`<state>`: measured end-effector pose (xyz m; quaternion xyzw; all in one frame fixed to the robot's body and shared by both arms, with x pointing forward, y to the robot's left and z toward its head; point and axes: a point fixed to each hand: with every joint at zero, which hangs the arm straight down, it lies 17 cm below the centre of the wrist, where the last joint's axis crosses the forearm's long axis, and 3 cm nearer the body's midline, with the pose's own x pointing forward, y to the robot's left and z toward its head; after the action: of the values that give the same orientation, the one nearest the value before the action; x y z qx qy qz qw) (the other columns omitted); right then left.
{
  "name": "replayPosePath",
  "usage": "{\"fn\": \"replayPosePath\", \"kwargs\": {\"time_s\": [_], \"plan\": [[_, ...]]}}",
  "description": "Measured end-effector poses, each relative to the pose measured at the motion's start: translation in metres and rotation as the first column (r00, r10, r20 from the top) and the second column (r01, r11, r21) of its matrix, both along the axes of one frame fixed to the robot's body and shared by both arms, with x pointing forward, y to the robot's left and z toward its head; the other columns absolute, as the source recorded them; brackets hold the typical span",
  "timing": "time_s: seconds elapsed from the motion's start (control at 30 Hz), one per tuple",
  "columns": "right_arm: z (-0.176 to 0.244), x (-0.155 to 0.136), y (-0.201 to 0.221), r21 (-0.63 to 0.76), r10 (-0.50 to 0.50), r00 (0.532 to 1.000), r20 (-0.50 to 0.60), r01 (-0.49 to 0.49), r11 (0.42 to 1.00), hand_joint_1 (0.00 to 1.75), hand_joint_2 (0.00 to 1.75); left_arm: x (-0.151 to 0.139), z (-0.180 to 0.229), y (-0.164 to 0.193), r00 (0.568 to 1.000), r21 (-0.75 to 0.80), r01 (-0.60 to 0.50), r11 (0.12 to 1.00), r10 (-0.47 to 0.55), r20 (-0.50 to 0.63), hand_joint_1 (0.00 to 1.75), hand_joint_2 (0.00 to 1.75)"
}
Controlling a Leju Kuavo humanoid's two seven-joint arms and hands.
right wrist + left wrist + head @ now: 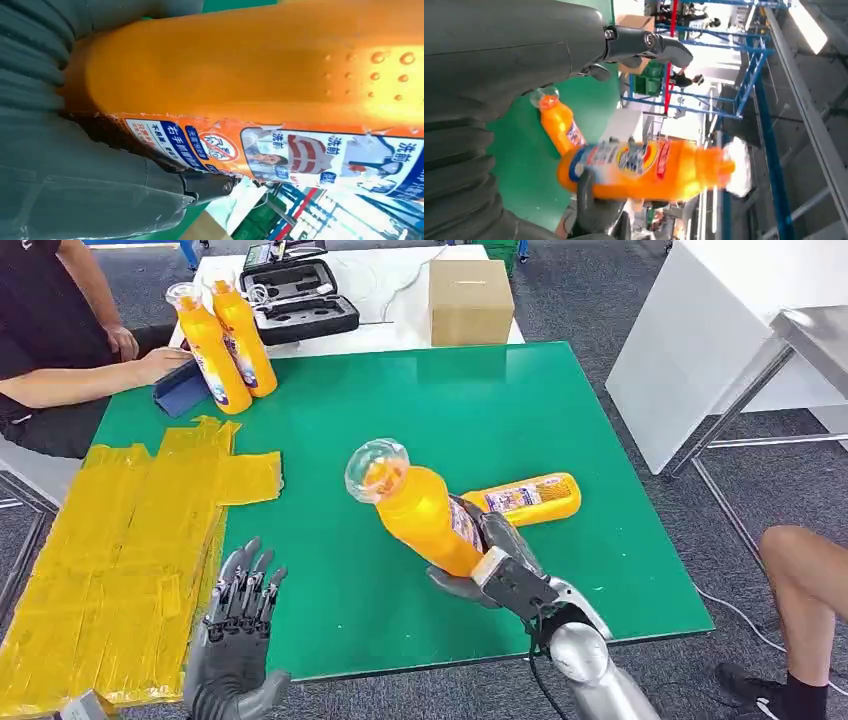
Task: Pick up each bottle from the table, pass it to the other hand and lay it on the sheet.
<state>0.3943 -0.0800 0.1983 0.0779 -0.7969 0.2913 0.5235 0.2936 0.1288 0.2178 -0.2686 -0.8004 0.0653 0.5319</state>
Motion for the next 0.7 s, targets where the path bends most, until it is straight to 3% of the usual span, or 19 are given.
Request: {"fn": "replayPosePath", "kwargs": {"time_s": [0.33,0.5,0.7], "plan": [[0.015,0.009,0.081,0.018,0.095,0.995,-0.024,-0.095,0.995,1.75,1.75,0.007,0.001,-0.039,0.996,-0.038,0.092,0.995,-0.093,-0.019,0.0,1.75],[0.012,-0.008,0.123,-0.006,0.175,0.984,-0.039,-0.175,0.985,1.75,1.75,0.015,-0.003,-0.04,0.999,0.028,0.046,0.999,-0.046,-0.022,0.0,1.75],[0.012,-0.013,0.14,-0.017,0.204,0.978,-0.044,-0.205,0.979,1.75,1.75,0.018,-0.007,-0.035,1.0,0.055,0.016,0.998,-0.015,-0.023,0.0,1.75]]}}
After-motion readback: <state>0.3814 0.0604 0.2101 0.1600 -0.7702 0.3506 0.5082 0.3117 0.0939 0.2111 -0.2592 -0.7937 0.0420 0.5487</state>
